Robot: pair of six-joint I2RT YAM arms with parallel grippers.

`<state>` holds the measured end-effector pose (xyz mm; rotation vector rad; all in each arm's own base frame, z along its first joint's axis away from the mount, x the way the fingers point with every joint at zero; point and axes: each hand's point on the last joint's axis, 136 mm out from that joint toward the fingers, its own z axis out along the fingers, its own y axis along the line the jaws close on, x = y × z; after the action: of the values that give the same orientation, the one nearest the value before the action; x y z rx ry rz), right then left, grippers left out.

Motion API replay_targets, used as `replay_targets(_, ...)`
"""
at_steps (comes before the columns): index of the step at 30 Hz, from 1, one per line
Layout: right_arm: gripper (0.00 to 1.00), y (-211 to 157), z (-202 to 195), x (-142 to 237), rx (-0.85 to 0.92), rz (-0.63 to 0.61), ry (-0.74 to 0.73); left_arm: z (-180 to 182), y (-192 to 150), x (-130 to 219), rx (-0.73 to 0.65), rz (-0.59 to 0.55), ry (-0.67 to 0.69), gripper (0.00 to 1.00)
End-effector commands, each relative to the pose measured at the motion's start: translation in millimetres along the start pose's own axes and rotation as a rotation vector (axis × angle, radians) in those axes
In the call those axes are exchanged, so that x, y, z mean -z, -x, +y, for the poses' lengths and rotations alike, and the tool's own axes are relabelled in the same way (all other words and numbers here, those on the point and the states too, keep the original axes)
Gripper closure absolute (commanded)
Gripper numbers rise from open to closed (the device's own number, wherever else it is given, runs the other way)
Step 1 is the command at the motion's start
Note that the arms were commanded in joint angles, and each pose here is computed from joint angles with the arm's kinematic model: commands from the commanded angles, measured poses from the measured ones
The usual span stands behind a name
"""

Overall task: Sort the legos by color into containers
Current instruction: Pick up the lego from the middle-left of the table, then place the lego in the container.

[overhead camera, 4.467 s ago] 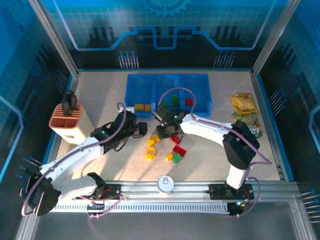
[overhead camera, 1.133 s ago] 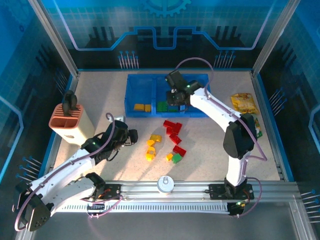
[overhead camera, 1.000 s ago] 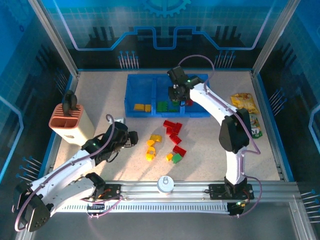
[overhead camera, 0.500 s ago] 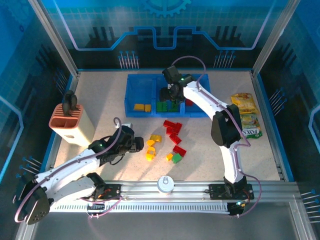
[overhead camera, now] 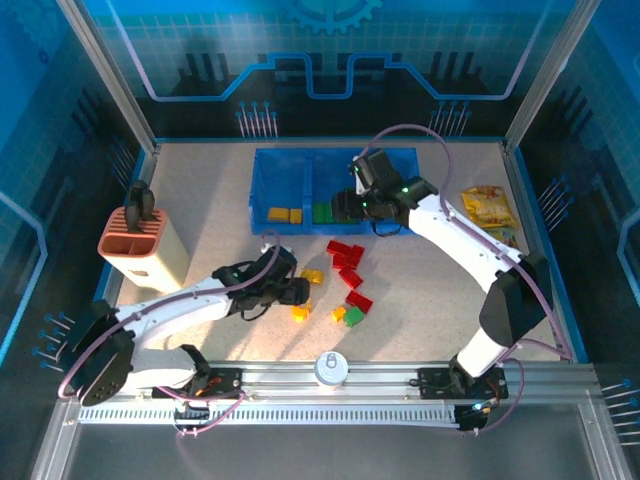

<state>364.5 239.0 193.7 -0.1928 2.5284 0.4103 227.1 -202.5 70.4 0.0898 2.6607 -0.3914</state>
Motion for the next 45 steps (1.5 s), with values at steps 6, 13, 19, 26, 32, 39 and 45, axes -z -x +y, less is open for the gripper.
replay_targets(6,0.29,-53.4,-18.0,-13.5,-0.061,0.053,-0.001,-13.2,-34.9,-23.9,-0.102,0.161,0.07,0.25)
replay_targets(13,0.29,-75.5,-30.3,-16.6,-0.088,0.066,-0.013,-13.2,-51.1,-38.9,-0.143,0.221,0.118,0.27)
replay_targets(19,0.3,-80.6,-34.5,-12.4,-0.099,0.057,-0.014,-5.4,-40.5,-33.6,-0.136,0.182,0.184,0.56)
replay_targets(26,0.3,-90.6,-42.3,-7.2,-0.114,0.052,-0.022,-9.4,30.9,25.8,-0.105,-0.034,0.109,0.6)
replay_targets(32,0.31,-106.2,-42.5,-8.4,-0.144,0.07,0.004,41.8,131.2,68.1,0.123,-0.288,0.065,0.57)
replay_targets(39,0.31,-135.3,-42.2,-8.8,-0.131,0.115,-0.009,72.8,212.8,31.1,0.221,-0.299,0.079,0.56)
replay_targets(45,0.31,-153.8,-50.0,-0.8,-0.139,0.118,-0.019,81.8,243.8,-8.1,0.227,-0.254,0.114,0.57)
